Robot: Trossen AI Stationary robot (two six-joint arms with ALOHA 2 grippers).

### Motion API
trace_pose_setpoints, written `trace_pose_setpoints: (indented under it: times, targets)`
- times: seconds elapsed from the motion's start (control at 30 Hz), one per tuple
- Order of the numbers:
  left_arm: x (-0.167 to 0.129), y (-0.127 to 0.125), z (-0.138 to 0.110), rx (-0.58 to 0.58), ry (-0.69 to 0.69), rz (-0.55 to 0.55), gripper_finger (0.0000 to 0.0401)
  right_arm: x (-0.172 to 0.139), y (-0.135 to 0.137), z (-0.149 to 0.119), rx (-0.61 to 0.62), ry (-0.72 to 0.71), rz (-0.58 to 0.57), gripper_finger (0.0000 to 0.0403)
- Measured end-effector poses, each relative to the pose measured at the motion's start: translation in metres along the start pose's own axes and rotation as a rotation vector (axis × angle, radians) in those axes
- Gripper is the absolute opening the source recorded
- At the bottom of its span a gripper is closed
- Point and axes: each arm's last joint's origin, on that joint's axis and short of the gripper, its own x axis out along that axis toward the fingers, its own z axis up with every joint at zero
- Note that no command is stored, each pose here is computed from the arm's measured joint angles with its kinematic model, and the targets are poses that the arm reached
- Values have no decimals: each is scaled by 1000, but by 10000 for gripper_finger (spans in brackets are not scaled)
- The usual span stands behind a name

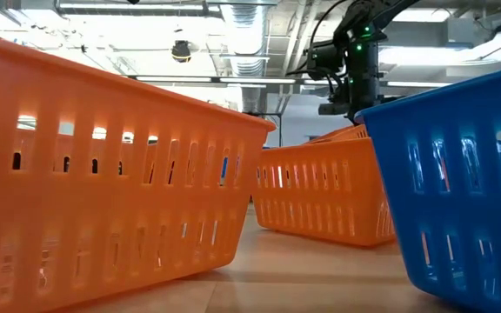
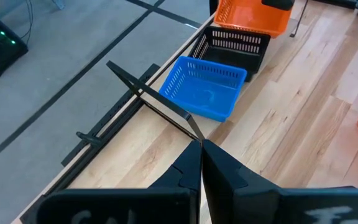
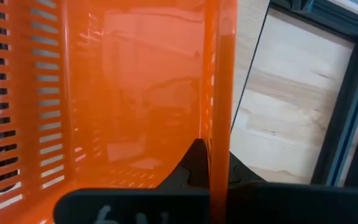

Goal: Stack baskets on shelf by color
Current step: Put the top orange bin on the shelf

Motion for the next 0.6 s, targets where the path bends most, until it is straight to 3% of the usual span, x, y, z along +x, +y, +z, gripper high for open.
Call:
trace_pose_setpoints:
  times: [0.6]
  targets:
    - [0,0,0,13,0,0,0,3,-2,2,81,28,3,0]
